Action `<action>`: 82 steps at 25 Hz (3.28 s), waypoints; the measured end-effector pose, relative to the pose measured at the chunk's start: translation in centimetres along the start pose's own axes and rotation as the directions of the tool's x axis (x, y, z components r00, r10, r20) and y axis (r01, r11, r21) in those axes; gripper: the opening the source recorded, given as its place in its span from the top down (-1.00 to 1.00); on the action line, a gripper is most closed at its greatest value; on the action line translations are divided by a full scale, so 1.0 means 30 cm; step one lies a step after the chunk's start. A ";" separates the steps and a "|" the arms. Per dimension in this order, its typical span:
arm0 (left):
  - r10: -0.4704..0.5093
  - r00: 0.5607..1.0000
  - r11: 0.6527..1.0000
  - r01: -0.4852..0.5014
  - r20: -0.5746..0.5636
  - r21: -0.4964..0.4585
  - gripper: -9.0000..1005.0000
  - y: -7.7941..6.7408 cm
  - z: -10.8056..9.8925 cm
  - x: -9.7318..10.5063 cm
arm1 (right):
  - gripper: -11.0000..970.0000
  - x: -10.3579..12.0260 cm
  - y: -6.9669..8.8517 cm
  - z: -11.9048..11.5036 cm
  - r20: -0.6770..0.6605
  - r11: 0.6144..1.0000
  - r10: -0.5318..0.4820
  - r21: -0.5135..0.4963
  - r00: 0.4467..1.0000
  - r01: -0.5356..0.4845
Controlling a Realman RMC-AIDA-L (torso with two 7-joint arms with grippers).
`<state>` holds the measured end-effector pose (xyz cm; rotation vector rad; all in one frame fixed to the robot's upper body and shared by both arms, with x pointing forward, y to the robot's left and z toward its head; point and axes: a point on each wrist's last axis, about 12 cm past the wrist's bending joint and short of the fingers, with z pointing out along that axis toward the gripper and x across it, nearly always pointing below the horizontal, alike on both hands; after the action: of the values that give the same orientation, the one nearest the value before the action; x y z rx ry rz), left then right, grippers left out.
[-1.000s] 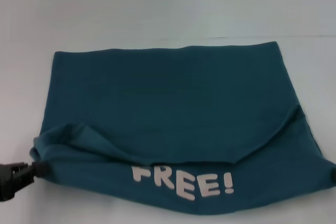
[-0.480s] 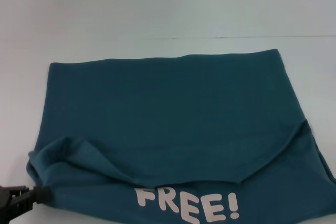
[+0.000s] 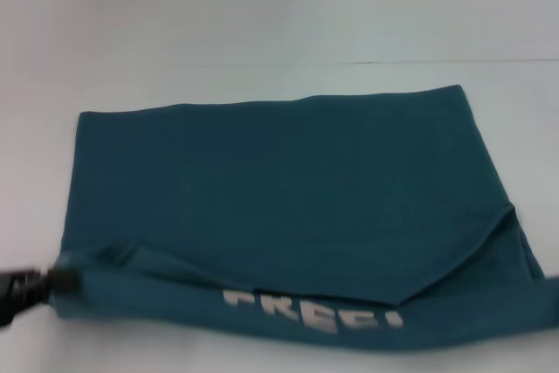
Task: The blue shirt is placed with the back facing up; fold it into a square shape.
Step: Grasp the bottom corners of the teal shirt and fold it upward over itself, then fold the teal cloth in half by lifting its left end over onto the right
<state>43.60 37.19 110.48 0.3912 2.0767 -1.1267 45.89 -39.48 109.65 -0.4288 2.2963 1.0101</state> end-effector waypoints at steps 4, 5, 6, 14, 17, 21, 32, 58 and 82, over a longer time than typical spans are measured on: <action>0.010 0.999 1.000 -0.009 0.043 -0.028 0.90 0.051 0.059 -0.072 | 0.92 -0.096 -0.027 0.027 0.034 0.998 -0.035 0.054 0.999 0.033; 0.013 0.998 0.999 -0.011 0.058 -0.043 0.90 0.068 0.081 -0.097 | 0.92 -0.121 -0.034 0.035 0.048 0.997 -0.041 0.070 0.998 0.038; 0.015 0.997 0.998 -0.011 0.070 -0.055 0.89 0.085 0.106 -0.122 | 0.92 -0.155 -0.044 0.047 0.069 0.995 -0.050 0.090 0.996 0.044; 0.033 0.986 0.977 0.003 0.166 -0.213 0.89 0.194 0.294 -0.325 | 0.92 -0.381 -0.117 0.191 0.173 0.968 -0.116 0.239 0.978 0.073; 0.024 0.978 0.949 0.043 0.208 -0.313 0.89 0.230 0.352 -0.372 | 0.92 -0.452 -0.136 0.268 0.198 0.943 -0.162 0.320 0.967 0.093; 0.021 0.971 0.909 0.080 0.237 -0.409 0.89 0.266 0.429 -0.406 | 0.92 -0.522 -0.151 0.376 0.197 0.895 -0.208 0.433 0.958 0.105; 0.059 0.966 0.825 0.094 0.252 -0.557 0.88 0.288 0.547 -0.413 | 0.92 -0.598 -0.113 0.560 0.146 0.767 -0.348 0.613 0.926 0.191; 0.023 0.935 0.777 0.207 0.355 -0.594 0.87 0.303 0.561 -0.389 | 0.73 -0.609 -0.099 0.574 0.142 0.716 -0.419 0.659 0.897 0.230; 0.032 0.933 0.931 0.104 0.360 -0.351 -0.65 0.237 0.367 -0.286 | -0.73 -0.475 -0.093 0.334 0.354 0.967 -0.120 0.254 0.928 0.028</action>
<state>58.54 32.88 108.59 -0.0379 1.9105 -0.7383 62.20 -33.03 111.64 -0.2017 2.0136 0.6883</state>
